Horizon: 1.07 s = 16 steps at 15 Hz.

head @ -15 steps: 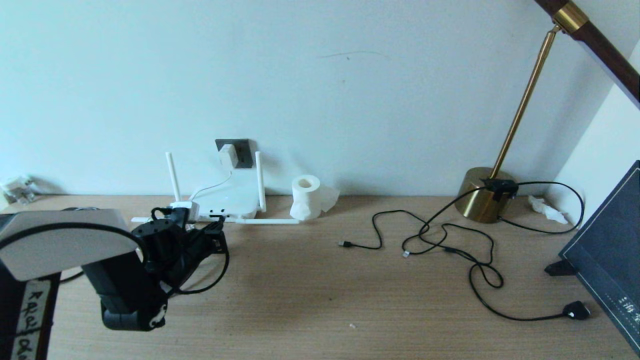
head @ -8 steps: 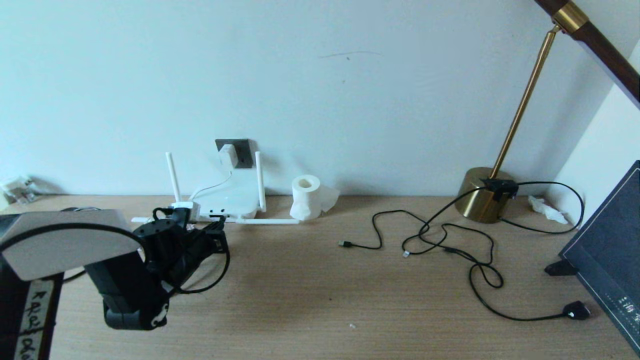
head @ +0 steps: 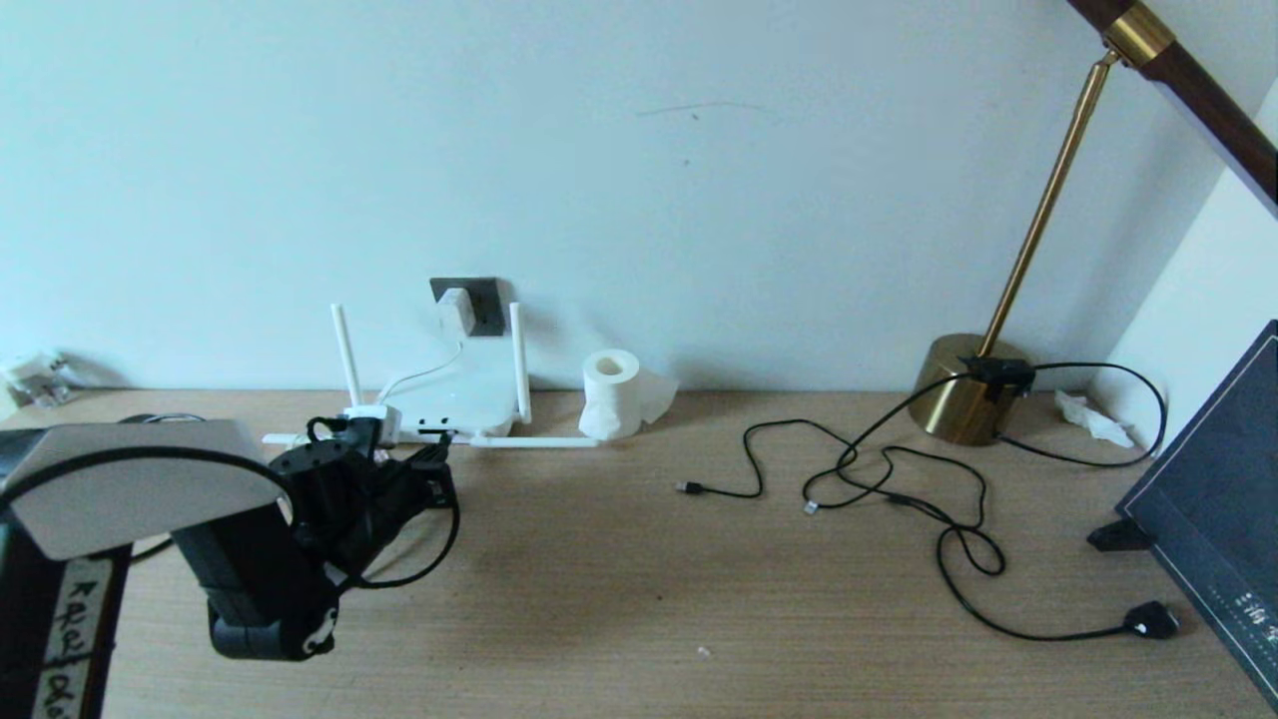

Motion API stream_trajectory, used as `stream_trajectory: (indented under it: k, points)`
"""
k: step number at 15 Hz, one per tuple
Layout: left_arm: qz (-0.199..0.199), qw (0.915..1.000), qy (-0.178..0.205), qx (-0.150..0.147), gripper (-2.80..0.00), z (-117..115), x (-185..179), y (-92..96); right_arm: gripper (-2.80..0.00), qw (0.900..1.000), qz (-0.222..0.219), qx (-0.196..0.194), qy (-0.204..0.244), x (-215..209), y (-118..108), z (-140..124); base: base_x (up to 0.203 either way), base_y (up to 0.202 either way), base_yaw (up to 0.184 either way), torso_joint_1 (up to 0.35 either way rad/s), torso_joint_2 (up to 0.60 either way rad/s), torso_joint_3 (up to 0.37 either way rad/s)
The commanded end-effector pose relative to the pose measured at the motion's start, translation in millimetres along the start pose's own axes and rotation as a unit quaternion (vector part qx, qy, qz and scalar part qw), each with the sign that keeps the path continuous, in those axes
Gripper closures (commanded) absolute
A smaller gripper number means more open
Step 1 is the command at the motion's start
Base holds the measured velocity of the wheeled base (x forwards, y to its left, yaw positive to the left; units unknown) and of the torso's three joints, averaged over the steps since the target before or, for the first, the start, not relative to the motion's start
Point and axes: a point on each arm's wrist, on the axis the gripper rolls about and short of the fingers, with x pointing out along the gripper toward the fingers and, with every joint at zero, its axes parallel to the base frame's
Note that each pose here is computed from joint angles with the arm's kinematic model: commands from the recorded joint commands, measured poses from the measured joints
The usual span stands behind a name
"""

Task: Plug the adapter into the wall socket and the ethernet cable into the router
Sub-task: Plug cable into router interface

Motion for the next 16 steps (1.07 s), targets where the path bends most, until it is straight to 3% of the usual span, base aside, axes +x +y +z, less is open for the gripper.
stream_trajectory:
  k: [1, 16]
  points:
    - [0.000, 1.0000, -0.003, -0.002, 0.00, 0.2, 0.1, 0.1, -2.80, 1.000, 0.000, 0.000, 0.001, 0.2, 0.0, -0.4, 0.000, 0.000, 0.000, 0.000, 0.00, 0.000]
    - [0.000, 1.0000, -0.008, -0.004, 0.00, 3.4, -0.2, 0.1, -2.80, 1.000, 0.000, 0.000, 0.000, 0.1, 0.0, 0.0, 0.000, 0.000, 0.000, 0.000, 0.00, 0.000]
